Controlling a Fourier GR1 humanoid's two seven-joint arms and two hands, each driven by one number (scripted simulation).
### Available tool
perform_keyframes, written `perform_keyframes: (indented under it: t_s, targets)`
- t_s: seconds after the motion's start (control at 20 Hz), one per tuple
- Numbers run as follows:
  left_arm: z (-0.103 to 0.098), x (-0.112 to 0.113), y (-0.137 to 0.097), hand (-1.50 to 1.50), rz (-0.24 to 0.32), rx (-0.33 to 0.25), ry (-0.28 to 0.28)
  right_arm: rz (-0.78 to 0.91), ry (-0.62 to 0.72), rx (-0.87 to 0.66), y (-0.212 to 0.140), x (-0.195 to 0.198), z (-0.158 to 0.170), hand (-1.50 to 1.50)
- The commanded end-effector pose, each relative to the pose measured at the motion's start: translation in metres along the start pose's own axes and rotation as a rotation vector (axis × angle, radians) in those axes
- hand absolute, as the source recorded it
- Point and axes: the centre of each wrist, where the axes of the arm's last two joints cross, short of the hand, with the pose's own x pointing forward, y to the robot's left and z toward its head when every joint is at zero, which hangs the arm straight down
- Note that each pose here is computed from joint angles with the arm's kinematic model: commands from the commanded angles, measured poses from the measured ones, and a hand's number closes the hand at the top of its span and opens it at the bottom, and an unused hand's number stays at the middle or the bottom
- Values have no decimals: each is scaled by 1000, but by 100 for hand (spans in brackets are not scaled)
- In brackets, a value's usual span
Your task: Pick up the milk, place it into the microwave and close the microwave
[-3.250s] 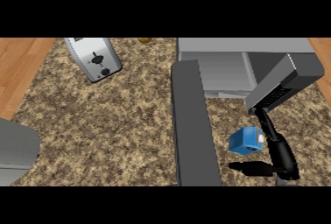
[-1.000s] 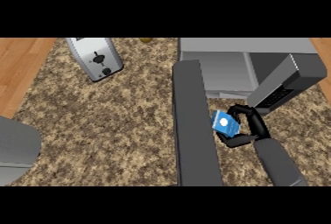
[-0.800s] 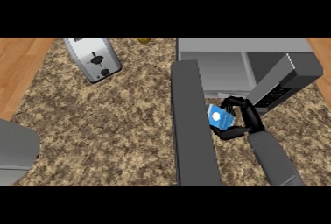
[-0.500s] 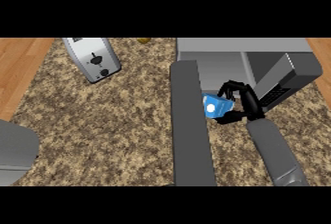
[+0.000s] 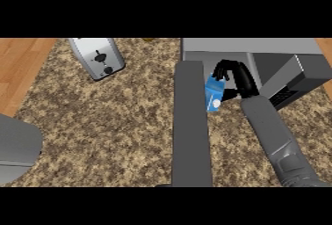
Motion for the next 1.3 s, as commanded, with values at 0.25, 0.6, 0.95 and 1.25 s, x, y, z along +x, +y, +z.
perform_keyframes:
  t_s: [0.25,0.6,0.95,1.25]
  targets:
    - [-23,-17,0,-150,27,-47,7,176,118,-111,-29,2,-25,150]
    - [-24,-27,9,-150,16,-57,21,127,208,-357,-29,-1,-23,-150]
    - [-38,-21,14,-150,-18,-118,13,274,191,-299,-29,7,-34,-150]
    - [-47,-29,11,-150,-2,-173,7,178,173,-246,-25,-5,-19,-150]
